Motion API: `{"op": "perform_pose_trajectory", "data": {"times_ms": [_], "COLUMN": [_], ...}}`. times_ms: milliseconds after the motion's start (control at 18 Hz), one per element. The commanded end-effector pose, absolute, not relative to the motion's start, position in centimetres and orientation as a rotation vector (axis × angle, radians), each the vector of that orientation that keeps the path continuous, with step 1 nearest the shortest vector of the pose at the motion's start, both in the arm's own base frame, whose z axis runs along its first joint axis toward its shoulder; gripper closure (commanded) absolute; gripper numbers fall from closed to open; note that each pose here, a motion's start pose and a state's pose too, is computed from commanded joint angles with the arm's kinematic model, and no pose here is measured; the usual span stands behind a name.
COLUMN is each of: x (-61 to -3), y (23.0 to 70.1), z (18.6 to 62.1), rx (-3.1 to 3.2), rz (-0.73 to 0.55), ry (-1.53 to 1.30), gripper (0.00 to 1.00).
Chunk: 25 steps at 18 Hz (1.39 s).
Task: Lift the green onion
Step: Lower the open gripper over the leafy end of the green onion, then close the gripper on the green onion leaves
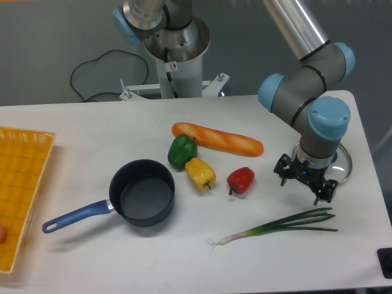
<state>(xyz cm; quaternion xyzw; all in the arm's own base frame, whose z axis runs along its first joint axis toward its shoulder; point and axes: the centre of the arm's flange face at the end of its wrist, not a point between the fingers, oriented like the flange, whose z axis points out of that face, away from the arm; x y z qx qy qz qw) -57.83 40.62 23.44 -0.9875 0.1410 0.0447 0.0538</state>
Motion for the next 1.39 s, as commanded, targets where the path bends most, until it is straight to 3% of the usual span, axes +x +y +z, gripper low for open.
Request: {"op": "perform_pose_trajectory", "data": {"times_ms": [556,1389], "x": [-59.0,-61.8], "y": [40.0,40.4], "z": [21.0,19.0], "rx": [-2.976,-2.971], "rz": [0.104,0.122], "ry": [0.649,0.664], "gripper": [0.03,0.06]}}
